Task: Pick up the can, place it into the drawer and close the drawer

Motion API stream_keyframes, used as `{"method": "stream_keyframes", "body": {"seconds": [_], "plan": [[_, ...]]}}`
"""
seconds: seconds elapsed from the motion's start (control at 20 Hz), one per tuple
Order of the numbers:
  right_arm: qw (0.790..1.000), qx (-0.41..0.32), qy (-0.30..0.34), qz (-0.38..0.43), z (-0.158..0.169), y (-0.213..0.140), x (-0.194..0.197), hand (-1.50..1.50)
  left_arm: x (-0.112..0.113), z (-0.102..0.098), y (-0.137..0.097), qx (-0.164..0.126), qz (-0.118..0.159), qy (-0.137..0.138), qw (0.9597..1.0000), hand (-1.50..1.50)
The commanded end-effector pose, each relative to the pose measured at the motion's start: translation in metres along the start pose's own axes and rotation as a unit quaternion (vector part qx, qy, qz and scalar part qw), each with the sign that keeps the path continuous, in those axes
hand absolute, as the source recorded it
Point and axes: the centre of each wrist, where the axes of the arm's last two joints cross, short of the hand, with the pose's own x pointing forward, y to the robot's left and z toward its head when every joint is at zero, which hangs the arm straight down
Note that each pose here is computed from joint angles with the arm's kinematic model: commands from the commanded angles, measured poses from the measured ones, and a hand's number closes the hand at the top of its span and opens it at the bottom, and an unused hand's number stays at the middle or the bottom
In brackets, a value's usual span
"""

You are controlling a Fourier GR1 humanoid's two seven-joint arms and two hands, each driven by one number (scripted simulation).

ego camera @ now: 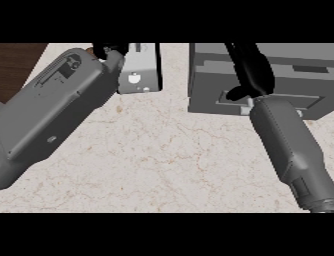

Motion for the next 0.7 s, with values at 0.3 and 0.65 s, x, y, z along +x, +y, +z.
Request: {"method": "stream_keyframes", "body": {"seconds": [0.3, 0.65], "plan": [[0.999, -0.026, 0.031, 0.009, -0.019, 0.004, -0.004, -1.5, 0.019, 0.008, 0.015, -0.007, -0.001, 0.007, 0.9999, -1.5], [0.997, -0.06, 0.052, 0.023, -0.036, -0.013, -0.012, -1.5, 0.013, 0.019, 0.014, -0.017, 0.001, -0.002, 0.9999, -1.5]]}}
